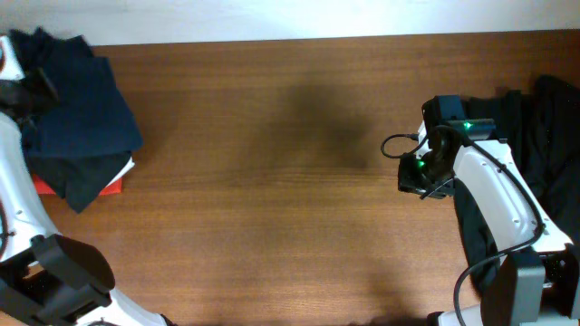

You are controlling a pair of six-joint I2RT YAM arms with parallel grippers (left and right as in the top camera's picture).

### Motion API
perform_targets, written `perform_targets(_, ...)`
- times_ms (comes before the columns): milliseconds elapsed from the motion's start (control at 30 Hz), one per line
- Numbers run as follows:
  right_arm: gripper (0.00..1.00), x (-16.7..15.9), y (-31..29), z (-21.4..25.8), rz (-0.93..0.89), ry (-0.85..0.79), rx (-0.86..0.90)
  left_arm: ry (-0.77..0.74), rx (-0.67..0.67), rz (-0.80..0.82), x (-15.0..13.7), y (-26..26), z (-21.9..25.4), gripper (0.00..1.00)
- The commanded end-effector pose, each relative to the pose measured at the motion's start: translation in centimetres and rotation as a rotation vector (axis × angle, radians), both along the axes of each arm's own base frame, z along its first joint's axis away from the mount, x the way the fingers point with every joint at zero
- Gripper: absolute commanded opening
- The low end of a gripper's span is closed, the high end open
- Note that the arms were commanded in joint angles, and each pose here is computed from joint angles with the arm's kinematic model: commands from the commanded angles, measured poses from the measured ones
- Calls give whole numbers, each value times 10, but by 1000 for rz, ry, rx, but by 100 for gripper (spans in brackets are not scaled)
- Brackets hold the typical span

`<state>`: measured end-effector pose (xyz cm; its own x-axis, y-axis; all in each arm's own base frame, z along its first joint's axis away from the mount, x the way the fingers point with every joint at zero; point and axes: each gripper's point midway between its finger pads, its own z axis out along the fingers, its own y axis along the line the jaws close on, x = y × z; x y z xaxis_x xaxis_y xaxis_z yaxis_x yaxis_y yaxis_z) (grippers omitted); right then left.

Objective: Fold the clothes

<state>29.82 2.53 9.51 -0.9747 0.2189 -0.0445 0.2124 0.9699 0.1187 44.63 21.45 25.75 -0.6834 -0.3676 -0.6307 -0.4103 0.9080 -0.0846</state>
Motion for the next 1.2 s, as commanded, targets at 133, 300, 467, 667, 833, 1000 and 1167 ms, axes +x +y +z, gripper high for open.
perform_targets(133,41,2,-4,8,0,-21,-13,30,-35,152,-24,62,-22,6)
perform_targets(300,42,2,-4,8,0,-20,-12,30,-91,274,-35,83,-33,72)
perform_targets(467,49,1,-4,8,0,-17,-12,-26,-199,245,-28,70,-29,81)
perform_targets(667,74,5,6,5,5,-17,43,-58,-291,-169,39,-69,-21,83)
perform_targets(833,99,-3,7,5,97,5,42,180,-265,-482,28,-208,-56,99)
perform_targets(1000,99,-51,10,25,96,206,73,611,-224,-467,-62,-247,-85,99)
perform_targets(1167,99,-66,11,70,100,47,77,691,-242,-462,-103,-248,-65,99)
